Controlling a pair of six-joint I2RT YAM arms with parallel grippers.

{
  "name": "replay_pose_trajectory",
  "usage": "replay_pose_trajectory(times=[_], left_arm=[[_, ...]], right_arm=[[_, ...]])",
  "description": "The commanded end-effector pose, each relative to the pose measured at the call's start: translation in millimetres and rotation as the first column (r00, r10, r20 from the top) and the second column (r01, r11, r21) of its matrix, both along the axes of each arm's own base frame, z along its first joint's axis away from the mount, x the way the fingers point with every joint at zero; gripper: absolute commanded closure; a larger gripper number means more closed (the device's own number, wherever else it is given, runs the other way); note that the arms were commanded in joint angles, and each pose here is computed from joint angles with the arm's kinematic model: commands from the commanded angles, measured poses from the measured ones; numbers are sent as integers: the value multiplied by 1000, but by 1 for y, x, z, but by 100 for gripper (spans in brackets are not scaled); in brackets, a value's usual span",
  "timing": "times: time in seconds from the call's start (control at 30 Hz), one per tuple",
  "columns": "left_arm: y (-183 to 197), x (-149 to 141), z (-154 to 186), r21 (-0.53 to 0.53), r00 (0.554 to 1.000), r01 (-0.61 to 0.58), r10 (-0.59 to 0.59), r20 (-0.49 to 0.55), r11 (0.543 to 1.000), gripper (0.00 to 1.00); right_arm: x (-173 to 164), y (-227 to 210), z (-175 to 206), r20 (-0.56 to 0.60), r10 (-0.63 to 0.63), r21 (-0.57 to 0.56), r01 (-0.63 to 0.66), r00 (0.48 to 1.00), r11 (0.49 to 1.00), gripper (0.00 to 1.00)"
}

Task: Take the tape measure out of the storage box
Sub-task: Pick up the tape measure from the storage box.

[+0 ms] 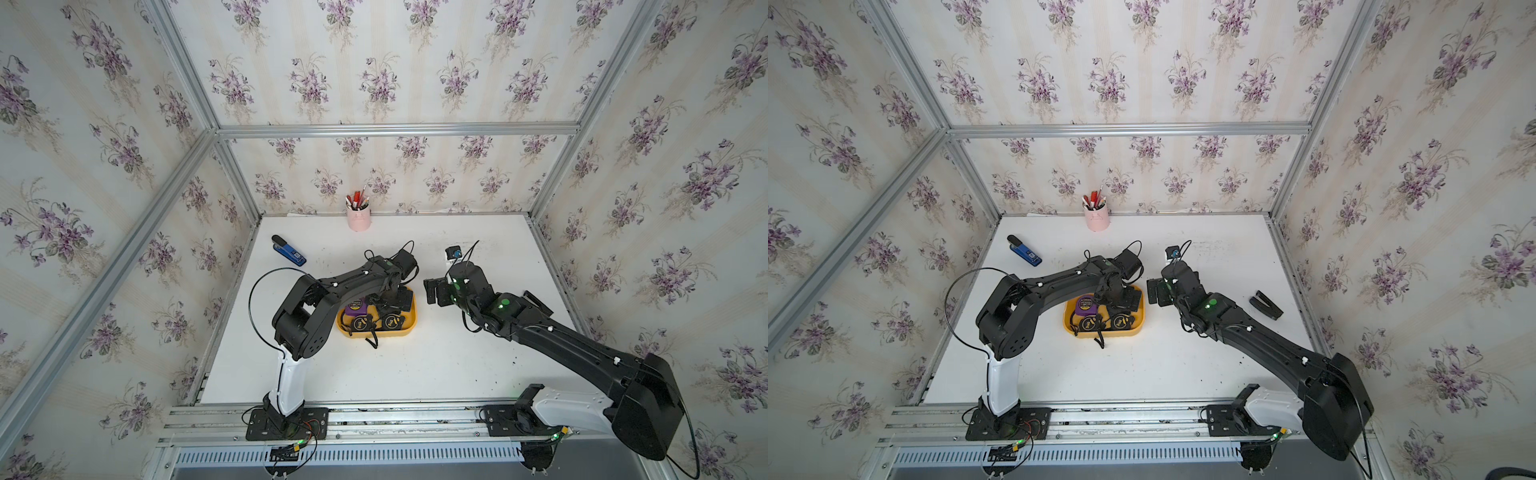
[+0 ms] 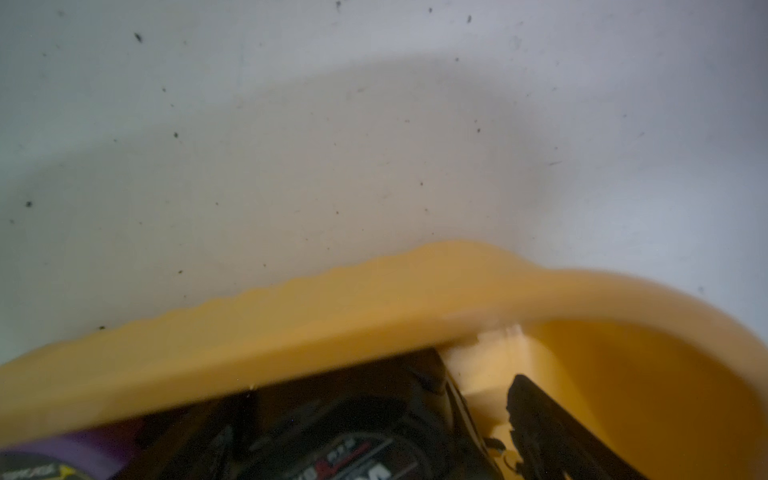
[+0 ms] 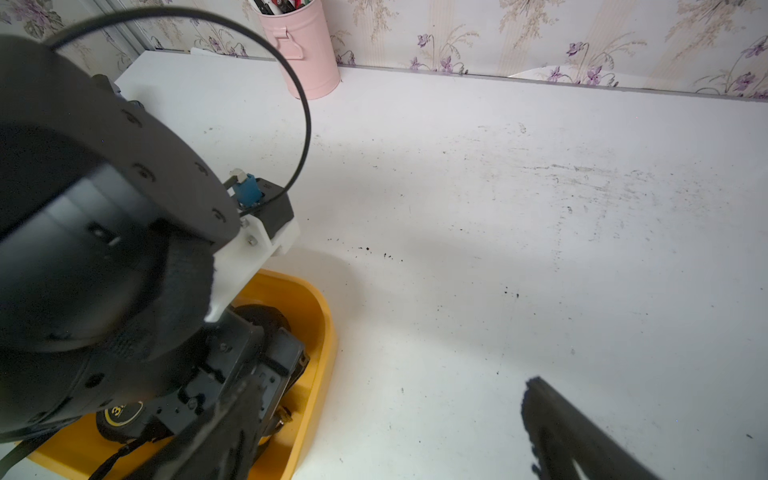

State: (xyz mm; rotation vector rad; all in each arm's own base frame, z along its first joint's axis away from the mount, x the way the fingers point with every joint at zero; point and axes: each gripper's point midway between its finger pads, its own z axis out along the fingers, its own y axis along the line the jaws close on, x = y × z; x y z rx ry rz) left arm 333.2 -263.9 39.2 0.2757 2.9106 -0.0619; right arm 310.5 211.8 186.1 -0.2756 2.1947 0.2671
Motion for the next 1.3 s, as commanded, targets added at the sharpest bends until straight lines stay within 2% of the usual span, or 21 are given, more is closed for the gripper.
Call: replay_pose_trajectory(times=[0.0,0.33,0.57,0.7,0.87,0.93,1.0,1.1,1.27], left_arm=[[10,-5,2,36,1000,-17,17,-2,999,1],[18,-15,-2,72,1000,-8,9,-18,997,1],[10,-13,-9,49,999,-12,14,-38,999,4],[6,-10,-12,44,999,-12,14,-42,999,15],[9,-8,-9,58,999,-26,27,-30,998,39],[10,-7,-7,66,999,-31,32,-22,997,44],[11,-6,-5,72,999,-35,36,-18,997,53],[12,-4,2,73,999,-37,38,-7,997,60],[10,1,21,52,999,-43,41,32,998,66]], right_arm=[[2,2,2,2,1,9,-1,1000,1000,0],[2,4,-1,-3,8,5,-8,1000,1000,0],[2,3,-2,-3,4,10,-4,1000,1000,0],[2,3,-2,-5,6,7,-6,1000,1000,0],[2,5,-4,-8,10,8,-10,1000,1000,0],[2,5,-4,-8,11,10,-10,1000,1000,0],[2,6,-5,-10,13,11,-13,1000,1000,0],[2,7,-7,-17,18,14,-17,1000,1000,0],[1,8,-5,-15,19,23,-18,1000,1000,0]])
